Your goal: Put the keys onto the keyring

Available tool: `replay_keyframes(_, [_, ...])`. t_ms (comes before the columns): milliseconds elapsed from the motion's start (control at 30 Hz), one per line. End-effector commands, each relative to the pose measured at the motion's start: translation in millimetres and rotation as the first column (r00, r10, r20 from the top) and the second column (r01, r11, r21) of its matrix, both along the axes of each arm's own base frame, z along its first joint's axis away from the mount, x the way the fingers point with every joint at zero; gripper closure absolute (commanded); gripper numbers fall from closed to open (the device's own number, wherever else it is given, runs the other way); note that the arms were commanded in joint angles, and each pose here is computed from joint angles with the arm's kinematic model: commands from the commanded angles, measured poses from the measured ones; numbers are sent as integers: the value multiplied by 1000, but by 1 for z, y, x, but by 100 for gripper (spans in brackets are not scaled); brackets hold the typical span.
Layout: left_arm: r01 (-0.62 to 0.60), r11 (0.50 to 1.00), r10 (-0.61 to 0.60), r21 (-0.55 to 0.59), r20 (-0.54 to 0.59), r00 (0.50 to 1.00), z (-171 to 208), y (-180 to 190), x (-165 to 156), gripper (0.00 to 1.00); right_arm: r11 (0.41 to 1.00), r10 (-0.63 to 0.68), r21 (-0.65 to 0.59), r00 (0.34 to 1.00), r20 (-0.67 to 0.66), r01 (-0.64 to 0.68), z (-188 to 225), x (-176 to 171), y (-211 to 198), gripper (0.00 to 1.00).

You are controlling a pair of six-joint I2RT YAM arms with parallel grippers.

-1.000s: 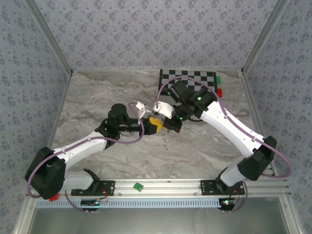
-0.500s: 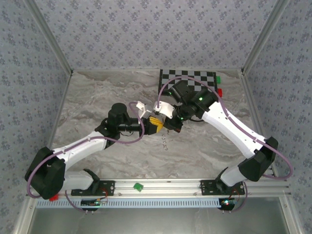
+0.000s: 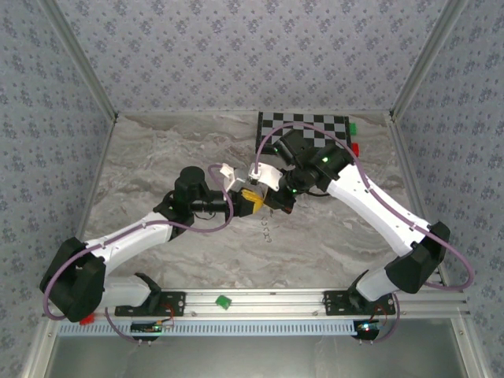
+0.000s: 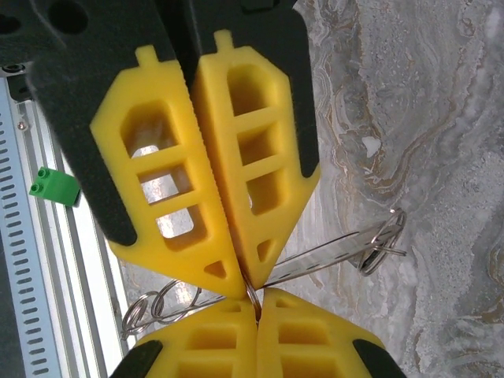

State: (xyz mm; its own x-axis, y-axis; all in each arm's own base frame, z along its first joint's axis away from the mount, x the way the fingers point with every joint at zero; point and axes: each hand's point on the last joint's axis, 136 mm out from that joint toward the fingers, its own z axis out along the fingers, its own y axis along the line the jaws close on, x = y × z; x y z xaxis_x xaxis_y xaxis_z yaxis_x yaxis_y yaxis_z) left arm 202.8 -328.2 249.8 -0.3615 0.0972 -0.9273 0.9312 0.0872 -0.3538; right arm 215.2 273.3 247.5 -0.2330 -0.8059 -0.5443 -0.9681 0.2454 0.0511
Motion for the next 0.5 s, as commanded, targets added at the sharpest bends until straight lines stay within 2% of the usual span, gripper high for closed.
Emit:
replay_keyframes(0, [13, 1000, -12, -17, 21, 1000, 12, -7, 1, 100, 988, 61, 141, 998, 7, -61, 26, -13, 19, 100])
replay_keyframes(233, [-9, 1000, 9, -26, 33, 999, 14, -5, 2, 100, 986, 44, 159, 999, 5, -44, 26, -16, 14, 100])
replay_keyframes(300, [-14, 999, 15, -37, 41, 999, 18, -3, 2, 100, 985, 24, 172, 1000, 14, -26, 26, -15, 11, 97])
replay_keyframes(467, [-9, 999, 11, -48, 51, 999, 24, -1, -2, 100, 977, -3, 212, 1000, 24, -2, 29, -14, 5, 100])
